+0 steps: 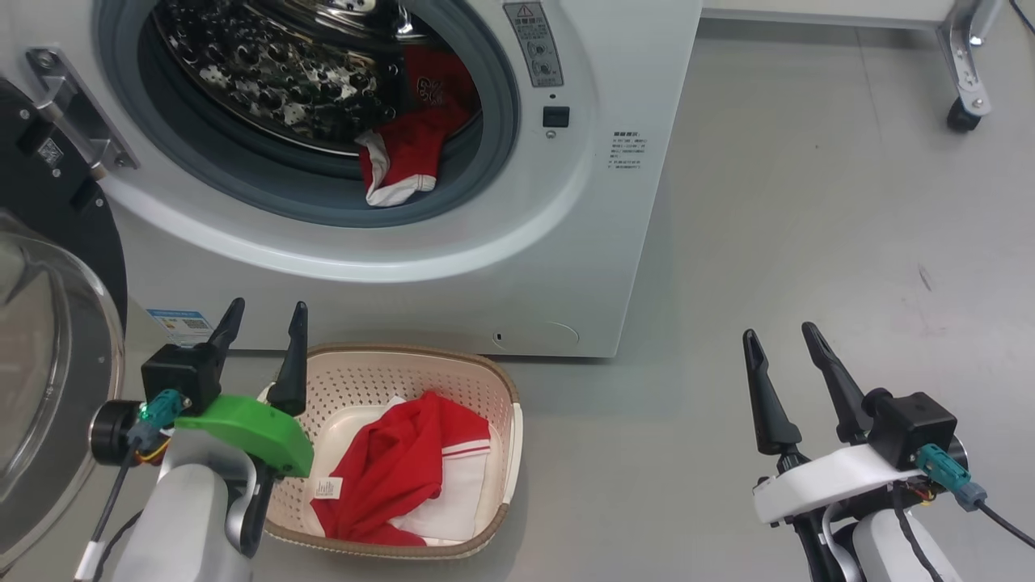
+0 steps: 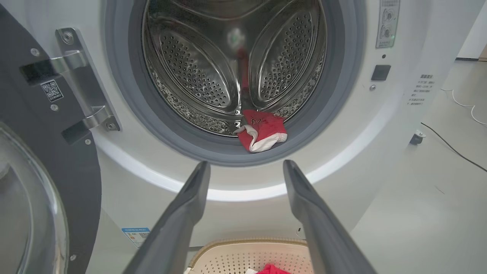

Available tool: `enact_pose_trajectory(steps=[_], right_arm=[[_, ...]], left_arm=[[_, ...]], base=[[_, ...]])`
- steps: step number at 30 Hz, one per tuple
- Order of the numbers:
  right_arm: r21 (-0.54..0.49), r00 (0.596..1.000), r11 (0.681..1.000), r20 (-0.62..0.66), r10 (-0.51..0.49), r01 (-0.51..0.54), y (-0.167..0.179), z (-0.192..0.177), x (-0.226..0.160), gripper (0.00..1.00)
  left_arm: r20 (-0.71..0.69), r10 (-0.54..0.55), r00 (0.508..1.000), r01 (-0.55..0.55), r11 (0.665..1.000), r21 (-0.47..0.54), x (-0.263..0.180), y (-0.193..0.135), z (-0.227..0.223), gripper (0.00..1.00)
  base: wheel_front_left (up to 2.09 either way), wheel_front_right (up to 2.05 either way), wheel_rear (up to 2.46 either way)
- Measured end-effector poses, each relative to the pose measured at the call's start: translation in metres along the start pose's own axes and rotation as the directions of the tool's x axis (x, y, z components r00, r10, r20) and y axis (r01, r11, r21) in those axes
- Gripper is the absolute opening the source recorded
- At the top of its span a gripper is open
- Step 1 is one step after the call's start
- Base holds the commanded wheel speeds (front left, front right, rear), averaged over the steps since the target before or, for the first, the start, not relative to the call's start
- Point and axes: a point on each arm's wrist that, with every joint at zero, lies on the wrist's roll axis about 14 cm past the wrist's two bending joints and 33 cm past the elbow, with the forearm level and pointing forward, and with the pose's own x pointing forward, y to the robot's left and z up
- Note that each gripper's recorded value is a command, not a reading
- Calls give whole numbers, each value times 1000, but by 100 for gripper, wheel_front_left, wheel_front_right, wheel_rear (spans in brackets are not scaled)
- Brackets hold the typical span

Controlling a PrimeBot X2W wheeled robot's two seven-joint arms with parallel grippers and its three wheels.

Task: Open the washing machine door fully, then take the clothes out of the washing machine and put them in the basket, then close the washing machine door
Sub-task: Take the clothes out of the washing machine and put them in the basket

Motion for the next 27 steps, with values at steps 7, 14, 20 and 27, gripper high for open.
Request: enact_pose_trajectory(steps=[7, 14, 20, 27], right_arm=[[-5, 1000, 1000, 8, 10, -10, 5, 3, -10, 100], [-6, 1000, 1000, 21, 13, -13, 7, 8, -16, 100], [-6, 1000, 1000, 27, 14, -14, 8, 10, -18, 100], [-4, 1000, 1000, 24, 13, -13, 9, 8, -22, 100]], left_arm=[[42, 15, 999, -14, 1000, -21, -20, 0, 9, 100], [60, 12, 998, -10, 1000, -29, -33, -4, 11, 100], [70, 4, 998, -1, 999, -32, -38, -8, 12, 100], [77, -7, 997, 10, 999, -31, -43, -12, 12, 100]], base=[[0, 0, 0], [0, 0, 0], [0, 0, 0], [0, 0, 0]])
